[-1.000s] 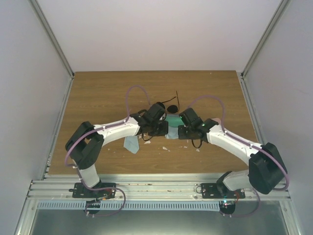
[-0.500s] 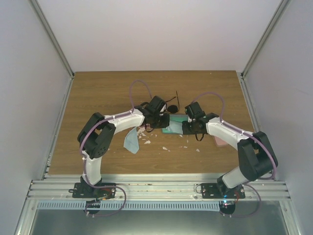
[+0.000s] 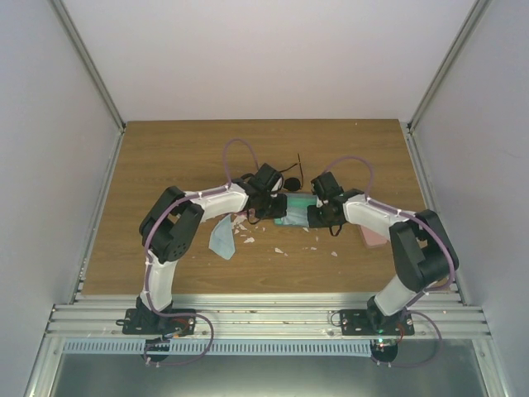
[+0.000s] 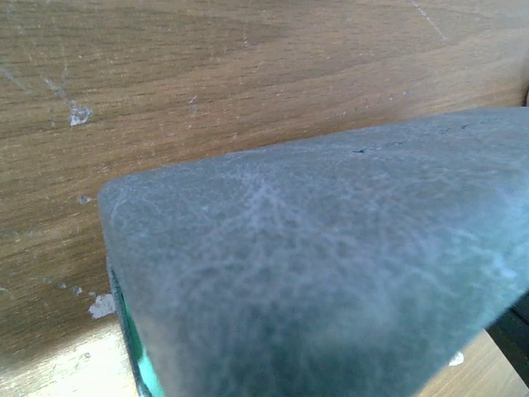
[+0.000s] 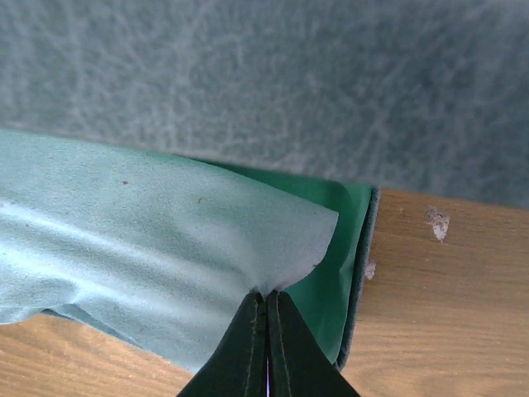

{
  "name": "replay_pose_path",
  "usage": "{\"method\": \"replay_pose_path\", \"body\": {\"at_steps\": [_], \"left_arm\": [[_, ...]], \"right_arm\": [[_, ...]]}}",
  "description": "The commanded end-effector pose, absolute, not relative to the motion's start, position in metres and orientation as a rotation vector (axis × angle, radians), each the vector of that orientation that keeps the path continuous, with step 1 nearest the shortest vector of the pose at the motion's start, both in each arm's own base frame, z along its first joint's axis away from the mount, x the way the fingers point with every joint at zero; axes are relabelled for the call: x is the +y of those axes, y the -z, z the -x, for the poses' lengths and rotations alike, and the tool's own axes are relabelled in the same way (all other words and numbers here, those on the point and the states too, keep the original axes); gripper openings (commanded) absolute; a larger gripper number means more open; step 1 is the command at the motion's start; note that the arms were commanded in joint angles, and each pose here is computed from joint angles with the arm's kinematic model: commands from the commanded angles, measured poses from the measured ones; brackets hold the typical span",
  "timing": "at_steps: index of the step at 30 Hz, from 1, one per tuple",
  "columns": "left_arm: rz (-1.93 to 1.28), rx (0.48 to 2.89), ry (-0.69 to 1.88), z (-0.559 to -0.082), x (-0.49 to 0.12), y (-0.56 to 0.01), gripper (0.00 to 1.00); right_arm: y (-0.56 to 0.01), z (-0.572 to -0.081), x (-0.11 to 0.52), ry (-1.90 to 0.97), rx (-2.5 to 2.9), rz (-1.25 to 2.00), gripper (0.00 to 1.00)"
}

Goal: Organize the sunglasses
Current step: Place the glasses cleaning cloth in the sunglasses case.

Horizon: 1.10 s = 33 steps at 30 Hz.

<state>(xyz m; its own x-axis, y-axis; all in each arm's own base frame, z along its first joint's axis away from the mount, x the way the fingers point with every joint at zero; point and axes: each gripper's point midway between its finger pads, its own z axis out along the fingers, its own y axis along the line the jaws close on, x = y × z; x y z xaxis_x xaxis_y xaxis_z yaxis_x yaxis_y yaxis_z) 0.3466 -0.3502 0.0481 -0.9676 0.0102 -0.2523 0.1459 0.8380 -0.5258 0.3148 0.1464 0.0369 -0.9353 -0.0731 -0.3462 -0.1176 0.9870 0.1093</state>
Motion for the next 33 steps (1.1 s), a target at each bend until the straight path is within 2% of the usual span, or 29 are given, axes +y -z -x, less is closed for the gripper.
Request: {"method": "replay_pose_path", "body": {"at_steps": [1, 17, 28, 33], "left_arm": [[-0.118, 2.776, 0.819, -0.354, -0.351, -0.047, 0.0], [-0.129, 2.801, 0.797, -0.353, -0.35, -0.046, 0.0], [-0.132, 2.672, 0.858, -0.361, -0.352, -0.102, 0.0], [-0.131, 2.708, 0.837, -0.362, -0.353, -0.088, 0.0]], "right_arm": [[-0.036, -0.325, 0.145, -0.172, 2.771, 0.14, 0.0], [-0.045, -0.332, 0.143, -0.15, 2.754, 0.133, 0.01], [-0.096, -0.342, 0.143, -0.165, 2.649, 0.117, 0.01], [-0.078, -0.339, 0.143, -0.155, 2.689, 0.127, 0.0]]}}
